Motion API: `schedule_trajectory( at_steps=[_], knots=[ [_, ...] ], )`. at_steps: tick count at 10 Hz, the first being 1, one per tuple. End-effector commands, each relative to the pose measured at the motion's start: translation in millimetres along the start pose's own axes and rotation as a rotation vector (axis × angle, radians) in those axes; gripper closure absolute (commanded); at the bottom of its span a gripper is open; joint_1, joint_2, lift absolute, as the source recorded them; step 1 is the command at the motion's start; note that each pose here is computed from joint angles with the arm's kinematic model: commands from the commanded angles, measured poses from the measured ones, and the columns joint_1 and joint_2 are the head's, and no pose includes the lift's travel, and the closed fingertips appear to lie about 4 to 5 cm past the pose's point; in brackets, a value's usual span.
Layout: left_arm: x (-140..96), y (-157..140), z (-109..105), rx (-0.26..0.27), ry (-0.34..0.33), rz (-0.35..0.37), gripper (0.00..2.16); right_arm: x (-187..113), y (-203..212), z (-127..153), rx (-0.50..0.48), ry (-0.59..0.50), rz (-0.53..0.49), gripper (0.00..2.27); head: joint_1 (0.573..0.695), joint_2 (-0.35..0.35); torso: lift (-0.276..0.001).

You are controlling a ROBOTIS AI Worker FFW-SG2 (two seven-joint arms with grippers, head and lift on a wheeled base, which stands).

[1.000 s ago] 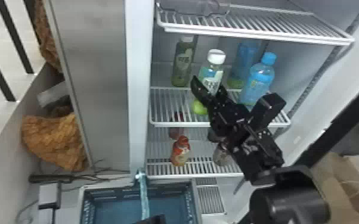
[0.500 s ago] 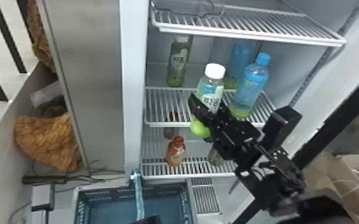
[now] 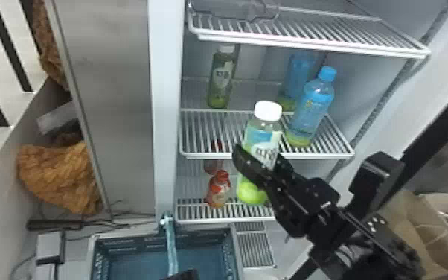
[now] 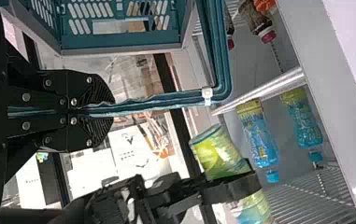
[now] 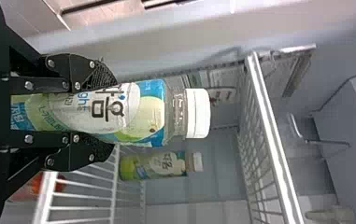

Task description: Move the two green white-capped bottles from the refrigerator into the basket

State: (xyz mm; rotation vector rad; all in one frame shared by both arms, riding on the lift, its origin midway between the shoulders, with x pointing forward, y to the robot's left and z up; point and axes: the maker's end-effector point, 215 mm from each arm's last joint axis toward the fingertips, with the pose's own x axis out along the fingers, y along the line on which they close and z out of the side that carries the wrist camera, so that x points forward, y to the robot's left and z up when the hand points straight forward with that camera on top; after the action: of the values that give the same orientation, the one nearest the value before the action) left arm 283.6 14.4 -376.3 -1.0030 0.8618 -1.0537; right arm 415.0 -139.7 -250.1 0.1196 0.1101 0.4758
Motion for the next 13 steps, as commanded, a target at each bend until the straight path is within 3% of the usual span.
schedule_trajectory(
  at_steps=[1, 8, 10, 13],
  knots=[
    [0.0, 0.0, 0.0, 0.0, 0.0, 0.0, 1.19, -14.7, 14.6, -8.3, 0.019, 0.061, 0.023, 0.97, 0.695, -0.207, -0.004],
    [-0.2, 0.4, -1.7, -0.004, 0.003, 0.0, 1.19, -69.6, 46.8, -97.9, 0.11, 0.484, 0.08, 0.97, 0.695, -0.208, -0.004],
    [-0.2, 0.3, -2.4, -0.005, 0.005, 0.0, 1.19, -72.0, 49.0, -136.6, 0.159, 0.598, 0.109, 0.97, 0.695, -0.209, -0.004],
    [0.3, 0.6, -3.2, -0.005, 0.007, 0.001, 1.19, -48.0, 55.4, -175.9, 0.231, 0.648, 0.191, 0.97, 0.695, -0.195, -0.004]
  ],
)
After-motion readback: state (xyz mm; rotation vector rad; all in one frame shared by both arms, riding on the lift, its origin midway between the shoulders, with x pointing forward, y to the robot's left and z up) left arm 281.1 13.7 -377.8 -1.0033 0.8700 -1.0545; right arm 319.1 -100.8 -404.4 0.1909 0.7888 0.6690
